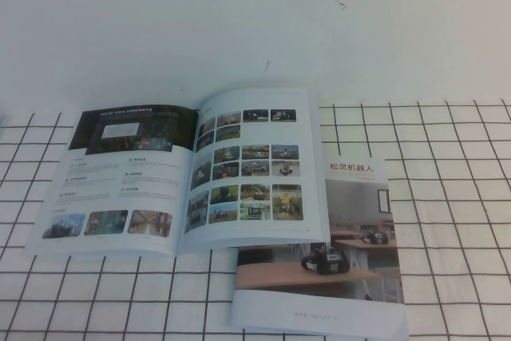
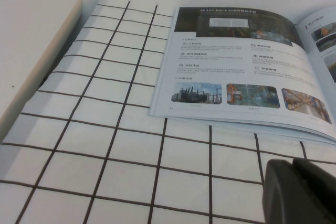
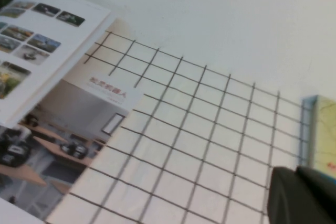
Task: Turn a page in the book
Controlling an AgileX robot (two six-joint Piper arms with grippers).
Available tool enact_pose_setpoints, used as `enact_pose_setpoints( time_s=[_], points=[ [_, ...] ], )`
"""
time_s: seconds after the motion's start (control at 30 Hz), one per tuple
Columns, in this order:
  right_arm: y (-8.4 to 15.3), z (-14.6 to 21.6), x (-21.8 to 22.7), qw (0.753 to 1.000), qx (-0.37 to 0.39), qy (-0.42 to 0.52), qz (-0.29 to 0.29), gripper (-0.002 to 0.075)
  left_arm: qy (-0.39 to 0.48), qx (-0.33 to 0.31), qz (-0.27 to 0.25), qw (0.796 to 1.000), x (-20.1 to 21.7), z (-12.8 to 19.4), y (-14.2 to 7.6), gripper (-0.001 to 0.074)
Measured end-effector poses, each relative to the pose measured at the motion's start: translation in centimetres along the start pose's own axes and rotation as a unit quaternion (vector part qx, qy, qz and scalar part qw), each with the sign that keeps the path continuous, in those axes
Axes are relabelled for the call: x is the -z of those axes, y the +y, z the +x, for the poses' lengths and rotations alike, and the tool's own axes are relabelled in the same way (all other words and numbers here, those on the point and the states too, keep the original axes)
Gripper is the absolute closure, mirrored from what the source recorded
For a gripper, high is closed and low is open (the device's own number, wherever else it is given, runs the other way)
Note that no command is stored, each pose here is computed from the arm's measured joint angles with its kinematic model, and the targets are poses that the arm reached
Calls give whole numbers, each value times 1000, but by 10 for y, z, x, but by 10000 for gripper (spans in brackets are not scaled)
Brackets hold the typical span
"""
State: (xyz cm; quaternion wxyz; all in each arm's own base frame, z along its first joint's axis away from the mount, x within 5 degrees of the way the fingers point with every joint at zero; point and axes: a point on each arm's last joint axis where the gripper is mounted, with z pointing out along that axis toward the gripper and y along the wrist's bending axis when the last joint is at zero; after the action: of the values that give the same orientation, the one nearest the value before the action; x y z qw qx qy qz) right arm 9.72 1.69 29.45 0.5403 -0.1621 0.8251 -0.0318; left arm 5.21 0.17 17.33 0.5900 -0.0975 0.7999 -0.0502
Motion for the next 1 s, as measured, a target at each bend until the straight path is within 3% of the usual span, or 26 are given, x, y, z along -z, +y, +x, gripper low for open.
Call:
enact_pose_setpoints(
  time_s=[0.13, 0.37, 0.5, 0.7, 1.0],
  points=[
    [-9, 2, 8, 995, 89, -15, 44, 725, 0, 0, 0, 1000, 0, 0, 0, 737],
    [-22, 7, 44, 987, 78, -79, 115, 725, 0, 0, 0, 1000, 0, 0, 0, 736],
    [-22, 17, 59, 986, -5, -107, 130, 725, 0, 0, 0, 1000, 0, 0, 0, 736],
    [-5, 56, 44, 976, -152, -124, 95, 725, 0, 1, 0, 1000, 0, 0, 0, 736],
    [16, 122, -4, 977, -181, -84, 77, 725, -1, -1, 0, 1000, 0, 0, 0, 736]
  ],
)
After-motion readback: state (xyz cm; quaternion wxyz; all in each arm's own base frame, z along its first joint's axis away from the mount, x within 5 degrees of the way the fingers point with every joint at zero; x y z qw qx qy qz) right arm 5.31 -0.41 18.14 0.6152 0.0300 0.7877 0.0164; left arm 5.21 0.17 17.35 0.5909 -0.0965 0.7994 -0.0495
